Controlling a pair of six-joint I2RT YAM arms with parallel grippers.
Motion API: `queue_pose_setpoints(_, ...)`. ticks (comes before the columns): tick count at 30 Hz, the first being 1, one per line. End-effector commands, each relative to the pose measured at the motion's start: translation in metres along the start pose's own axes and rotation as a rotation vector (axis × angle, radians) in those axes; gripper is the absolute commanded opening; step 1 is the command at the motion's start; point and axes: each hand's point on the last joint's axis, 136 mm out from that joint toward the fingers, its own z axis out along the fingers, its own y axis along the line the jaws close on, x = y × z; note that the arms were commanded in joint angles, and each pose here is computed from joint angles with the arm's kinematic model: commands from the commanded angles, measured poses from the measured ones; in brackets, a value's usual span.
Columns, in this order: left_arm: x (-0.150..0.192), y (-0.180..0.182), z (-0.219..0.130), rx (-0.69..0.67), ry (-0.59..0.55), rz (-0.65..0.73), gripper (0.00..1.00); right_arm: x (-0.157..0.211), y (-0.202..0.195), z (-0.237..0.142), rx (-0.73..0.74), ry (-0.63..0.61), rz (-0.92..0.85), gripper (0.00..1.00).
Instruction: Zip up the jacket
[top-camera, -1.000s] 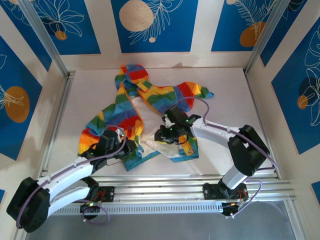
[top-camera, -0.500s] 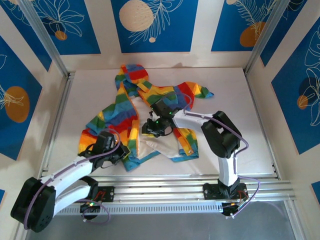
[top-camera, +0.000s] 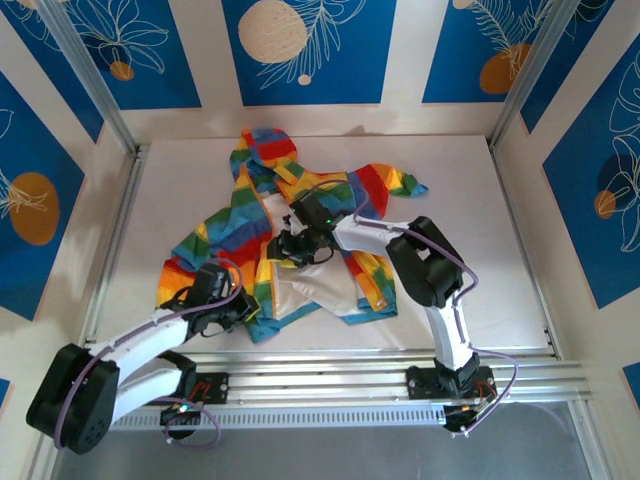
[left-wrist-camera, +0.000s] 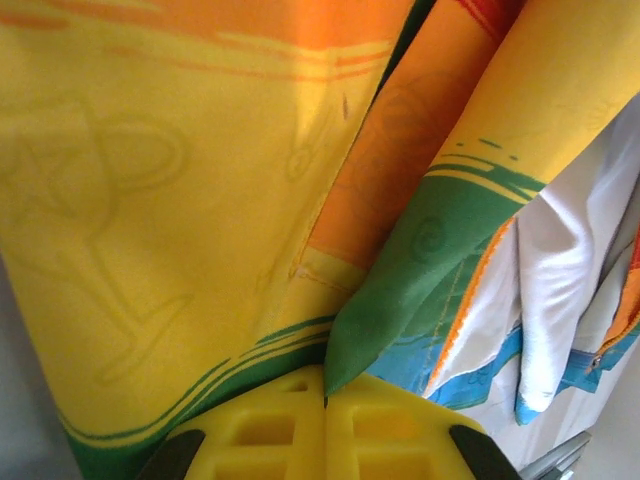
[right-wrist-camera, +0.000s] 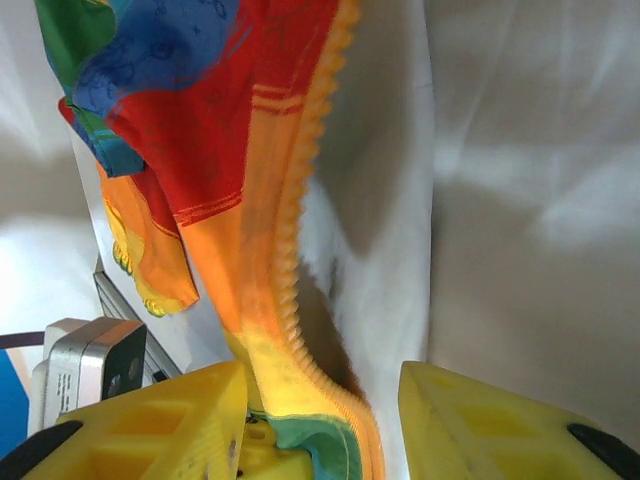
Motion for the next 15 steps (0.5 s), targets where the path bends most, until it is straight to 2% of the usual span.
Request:
queue_pose_setpoints(1,0.002,-0.003,0.0,0.004,0.036,0.032,0.0,0.003,0.012,0.01,-0.063,0.061,-0.036,0.45)
queue_pose_setpoints(4,0.003,-0.008,0.002,0.013,0.056,0.049,0.0,0.002,0.018,0.007,-0.076,0.062,-0.05,0.42)
queue_pose_setpoints(8,0.003,-0.017,0.002,0.017,0.085,0.084,0.0,0.003,0.029,-0.005,-0.083,0.035,-0.094,0.27)
queue_pose_setpoints(15,-0.003,-0.036,-0.005,0.0,0.104,0.172,0.0,0.007,0.041,-0.02,-0.086,0.031,-0.151,0.1)
